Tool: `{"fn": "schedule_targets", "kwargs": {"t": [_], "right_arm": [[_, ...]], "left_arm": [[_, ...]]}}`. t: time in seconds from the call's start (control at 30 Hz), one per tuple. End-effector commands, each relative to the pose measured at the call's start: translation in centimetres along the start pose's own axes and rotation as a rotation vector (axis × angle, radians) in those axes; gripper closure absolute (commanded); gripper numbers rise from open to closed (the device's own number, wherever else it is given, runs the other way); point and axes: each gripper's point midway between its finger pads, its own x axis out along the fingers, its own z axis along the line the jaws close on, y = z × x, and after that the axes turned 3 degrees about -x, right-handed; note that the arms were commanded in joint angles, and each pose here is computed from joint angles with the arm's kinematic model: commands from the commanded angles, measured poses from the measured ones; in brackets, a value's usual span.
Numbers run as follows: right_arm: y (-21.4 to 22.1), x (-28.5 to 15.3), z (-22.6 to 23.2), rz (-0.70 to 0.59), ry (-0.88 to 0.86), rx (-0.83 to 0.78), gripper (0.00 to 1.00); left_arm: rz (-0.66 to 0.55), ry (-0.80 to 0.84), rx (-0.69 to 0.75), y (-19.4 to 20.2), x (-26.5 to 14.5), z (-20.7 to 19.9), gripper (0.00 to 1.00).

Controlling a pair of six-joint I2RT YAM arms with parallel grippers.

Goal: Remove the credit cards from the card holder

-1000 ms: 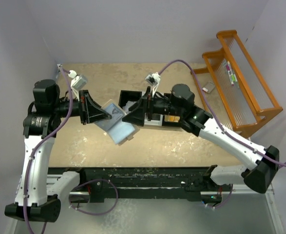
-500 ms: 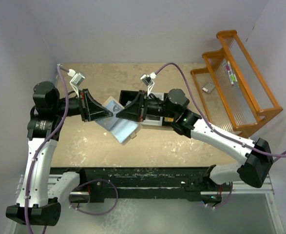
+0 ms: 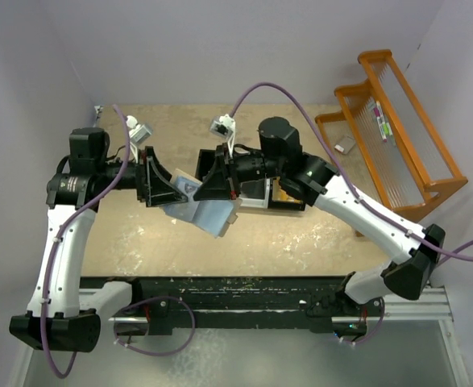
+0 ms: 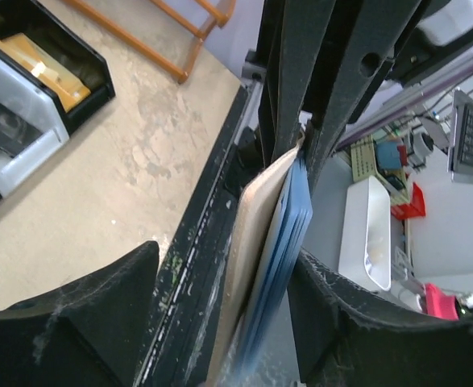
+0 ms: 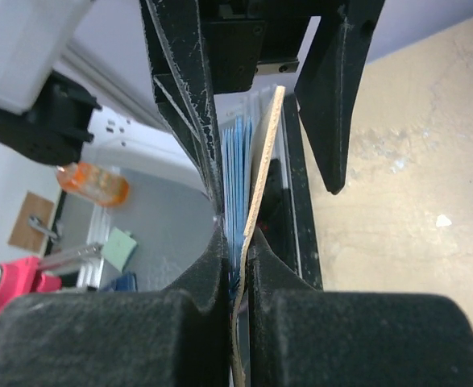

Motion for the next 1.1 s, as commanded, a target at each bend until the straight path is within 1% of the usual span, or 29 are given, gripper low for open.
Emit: {"fn": "schedule_targets", "kwargs": {"t": [0.0, 0.1, 0.27, 0.43, 0.47, 0.53, 0.6, 0.63, 0.7, 0.73, 0.77, 0.83, 0.9, 1.0, 1.07], "right_arm": [[0.7, -0.9, 1.1, 0.12, -0.042, -0.109, 1.0], [0.2, -0.6, 0.9, 0.137, -0.041, -0.134, 1.0], [-0.4, 0.1, 0.7, 0.161, -0.059, -0.15, 1.0], [-0.6, 0.4, 0.7, 0.169, -0.08, -0.162, 1.0], [-0.6, 0.4, 0.7, 0.173, -0.08, -0.162, 1.0], [-0.7, 0.4, 0.6, 0.174, -0.077, -0.168, 1.0], [-0.9, 0.3, 0.3, 0.171, -0.06, -0.166, 0.88], [-1.2, 0.2, 0.0, 0.161, -0.043, -0.163, 0.79], [-2.3, -0.3, -1.5, 0.122, 0.038, -0.137, 0.52], [-3.1, -0.8, -2.7, 0.092, 0.092, -0.112, 0.42], [-3.9, -1.6, -3.8, 0.058, 0.149, -0.079, 0.36], [-5.8, -3.7, -6.5, -0.029, 0.3, -0.007, 0.29], [-7.3, -6.2, -7.5, -0.121, 0.431, 0.022, 0.26], [-9.2, -9.0, -6.3, -0.26, 0.527, 0.019, 0.22], [-10.6, -10.7, -4.9, -0.345, 0.549, -0.018, 0.22]], "left_arm": [[0.048, 0.074, 0.063, 1.4, -0.2, -1.1, 0.36], [0.056, 0.101, 0.05, 1.8, -0.2, -1.3, 0.41], [0.056, 0.144, 0.036, 2.2, -0.3, -2.0, 0.58], [0.051, 0.203, 0.031, 2.5, -0.4, -3.2, 0.69], [0.05, 0.208, 0.03, 2.5, -0.4, -3.3, 0.73], [0.048, 0.216, 0.033, 2.4, -0.5, -3.4, 0.86], [0.047, 0.213, 0.028, 2.3, -0.5, -3.4, 0.94], [0.048, 0.207, 0.021, 2.1, -0.4, -3.3, 0.97], [0.048, 0.175, -0.012, 1.7, -0.3, -2.9, 1.0], [0.044, 0.158, -0.02, 1.4, -0.3, -2.7, 1.0], [0.034, 0.126, -0.006, 1.0, -0.2, -2.2, 1.0], [0.01, 0.068, -0.013, 0.3, -0.1, -1.5, 1.0], [-0.023, 0.014, -0.022, -0.3, 0.0, -0.9, 1.0], [-0.044, -0.046, -0.029, -0.8, -0.1, -0.2, 1.0], [-0.049, -0.081, -0.044, -1.0, -0.1, 0.5, 1.0]]}}
